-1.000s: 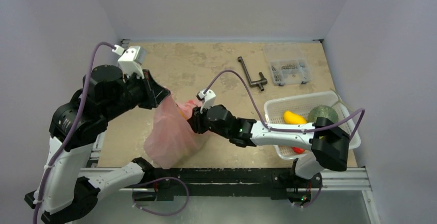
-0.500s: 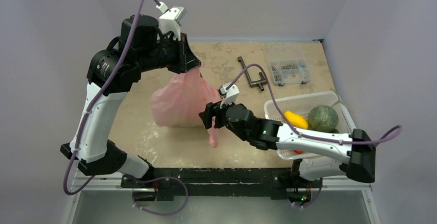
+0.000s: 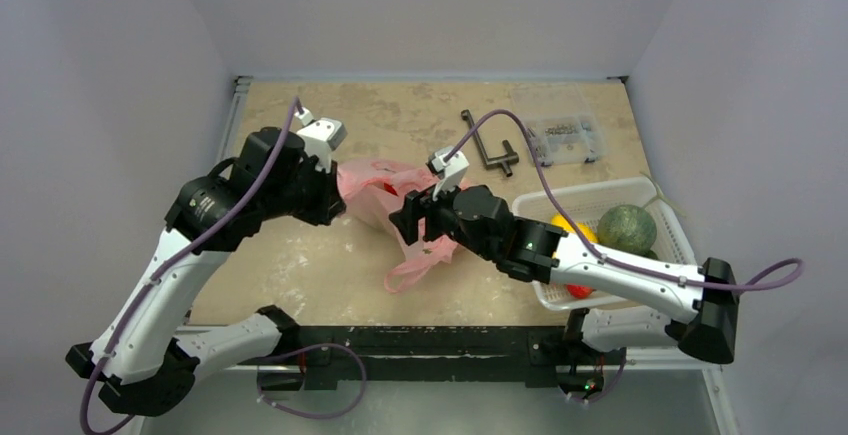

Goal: Take the fake fruits out of the plastic bag

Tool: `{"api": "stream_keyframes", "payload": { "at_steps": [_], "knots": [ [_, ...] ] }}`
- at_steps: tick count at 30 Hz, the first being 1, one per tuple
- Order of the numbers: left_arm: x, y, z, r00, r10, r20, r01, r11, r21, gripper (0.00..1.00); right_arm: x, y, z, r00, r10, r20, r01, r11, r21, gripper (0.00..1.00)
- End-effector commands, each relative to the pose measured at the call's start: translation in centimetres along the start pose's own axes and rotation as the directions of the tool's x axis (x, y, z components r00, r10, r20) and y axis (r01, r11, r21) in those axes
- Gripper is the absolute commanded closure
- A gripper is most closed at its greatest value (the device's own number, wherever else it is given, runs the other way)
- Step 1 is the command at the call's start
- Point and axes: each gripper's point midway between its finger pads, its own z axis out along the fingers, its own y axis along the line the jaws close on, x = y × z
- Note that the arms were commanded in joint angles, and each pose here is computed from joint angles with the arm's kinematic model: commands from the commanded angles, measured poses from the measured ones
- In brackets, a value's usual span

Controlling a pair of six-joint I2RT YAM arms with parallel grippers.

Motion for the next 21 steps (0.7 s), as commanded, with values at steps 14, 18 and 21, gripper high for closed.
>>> {"api": "stream_keyframes", "payload": {
  "at_steps": [14, 18, 21],
  "knots": [
    [-0.1, 0.6, -1.9, 0.992, -0.078, 0.097, 0.081, 0.996, -0.025, 1.00, -1.4, 0.8, 6.7, 0.990, 0.056, 0.130, -0.068, 0.993, 0.093, 0.89],
    [-1.5, -0.3, -1.9, 0.989, -0.089, 0.116, 0.088, 0.996, 0.011, 1.00, -1.3, 1.8, 8.3, 0.988, 0.042, 0.151, -0.051, 0.997, 0.058, 0.89],
    [-2.4, -1.0, -1.7, 0.988, -0.101, 0.118, 0.097, 0.994, 0.041, 1.00, -0.5, 1.3, 9.7, 0.985, 0.011, 0.172, -0.027, 0.995, 0.092, 0.89]
  ]
}}
